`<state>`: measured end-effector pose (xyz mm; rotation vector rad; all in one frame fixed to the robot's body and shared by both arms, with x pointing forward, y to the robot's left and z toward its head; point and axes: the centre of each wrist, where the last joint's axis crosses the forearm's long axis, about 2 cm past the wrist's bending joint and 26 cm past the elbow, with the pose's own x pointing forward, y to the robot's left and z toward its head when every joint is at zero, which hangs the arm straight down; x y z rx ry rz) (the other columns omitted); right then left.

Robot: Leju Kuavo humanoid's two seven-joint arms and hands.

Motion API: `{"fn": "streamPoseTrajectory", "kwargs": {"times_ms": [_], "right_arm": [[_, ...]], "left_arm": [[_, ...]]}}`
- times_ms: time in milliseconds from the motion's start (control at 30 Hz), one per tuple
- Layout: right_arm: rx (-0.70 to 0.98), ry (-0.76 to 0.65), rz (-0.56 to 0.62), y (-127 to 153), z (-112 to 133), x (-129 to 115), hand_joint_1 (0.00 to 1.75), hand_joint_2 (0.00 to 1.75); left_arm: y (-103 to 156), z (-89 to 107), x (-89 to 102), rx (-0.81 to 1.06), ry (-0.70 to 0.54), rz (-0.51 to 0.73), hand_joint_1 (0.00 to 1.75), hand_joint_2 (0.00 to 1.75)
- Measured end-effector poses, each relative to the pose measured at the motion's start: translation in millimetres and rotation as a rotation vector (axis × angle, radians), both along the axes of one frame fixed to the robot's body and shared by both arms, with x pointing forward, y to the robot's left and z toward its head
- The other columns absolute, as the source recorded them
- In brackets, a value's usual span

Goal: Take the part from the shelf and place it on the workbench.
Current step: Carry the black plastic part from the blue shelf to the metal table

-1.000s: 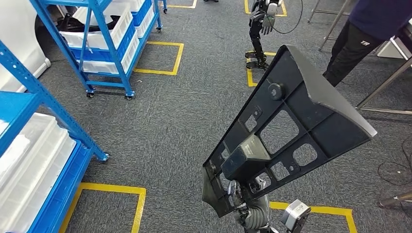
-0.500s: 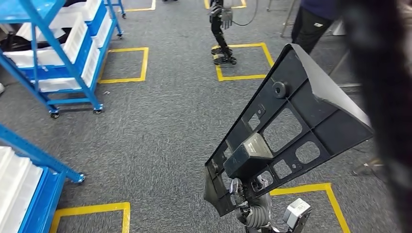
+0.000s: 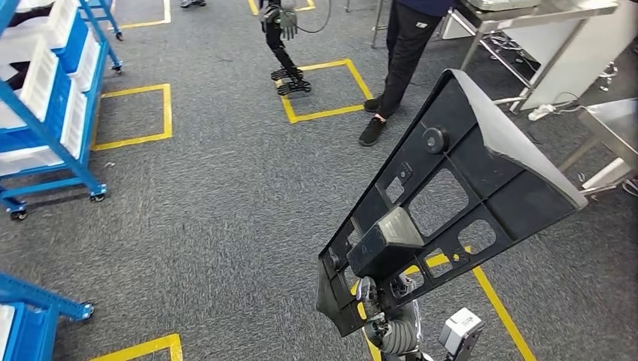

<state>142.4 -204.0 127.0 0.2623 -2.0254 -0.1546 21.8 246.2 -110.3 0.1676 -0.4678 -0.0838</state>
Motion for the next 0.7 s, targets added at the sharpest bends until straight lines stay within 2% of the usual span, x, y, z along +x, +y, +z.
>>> {"fn": "streamPoseTrajectory", "kwargs": {"times_ms": [700], "right_arm": [[0.005,0.003,-0.006,-1.1,-0.5,-2.0,1.75,1.75]], "left_arm": [[3.4,-0.1,2.5,-0.003,-0.030,0.012,0.00,1.75]]}}
